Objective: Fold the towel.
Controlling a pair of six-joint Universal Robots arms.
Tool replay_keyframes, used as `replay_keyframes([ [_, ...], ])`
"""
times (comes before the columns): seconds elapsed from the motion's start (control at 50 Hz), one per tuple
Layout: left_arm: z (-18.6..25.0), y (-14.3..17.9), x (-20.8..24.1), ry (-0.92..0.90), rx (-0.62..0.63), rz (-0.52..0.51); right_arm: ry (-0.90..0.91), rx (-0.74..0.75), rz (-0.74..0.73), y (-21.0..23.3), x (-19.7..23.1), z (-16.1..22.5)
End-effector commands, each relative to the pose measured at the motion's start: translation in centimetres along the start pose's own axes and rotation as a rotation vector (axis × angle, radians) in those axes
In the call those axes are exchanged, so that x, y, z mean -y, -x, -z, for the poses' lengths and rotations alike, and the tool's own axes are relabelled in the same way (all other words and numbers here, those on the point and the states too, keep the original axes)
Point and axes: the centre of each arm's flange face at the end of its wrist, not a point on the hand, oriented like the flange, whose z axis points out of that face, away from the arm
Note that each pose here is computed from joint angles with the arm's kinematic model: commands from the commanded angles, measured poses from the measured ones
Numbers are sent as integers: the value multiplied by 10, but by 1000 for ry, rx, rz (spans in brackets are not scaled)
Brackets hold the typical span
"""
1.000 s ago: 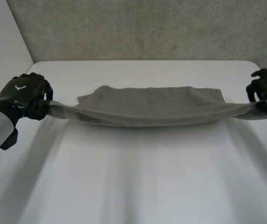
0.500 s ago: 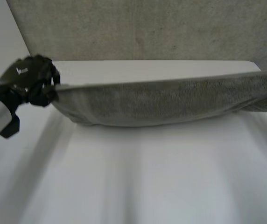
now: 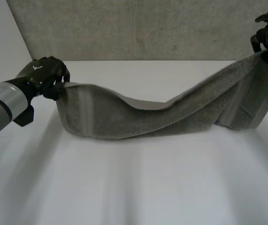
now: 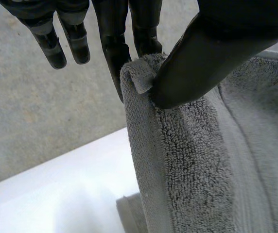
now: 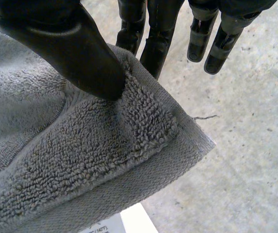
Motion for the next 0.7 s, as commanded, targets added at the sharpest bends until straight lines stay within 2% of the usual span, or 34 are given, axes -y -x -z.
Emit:
replay_keyframes([
  [0.02,8,-2,-9,31,-3,3,37,18,-49,10,-10,7],
  [0.2,24,-7,-6,38,-3,7,75,79,-136,30,-25,24],
  [0.3,38,-9,0,27,3,5,119,110,-201,39,-44,48],
  [0.46,58,-2,15,-26,-12,-2,174,113,-242,37,-50,71],
  [0.6,56,4,14,-25,-26,6,186,148,-201,39,-49,73],
  [0.7,43,3,-7,45,-51,39,218,180,-226,40,-70,68],
])
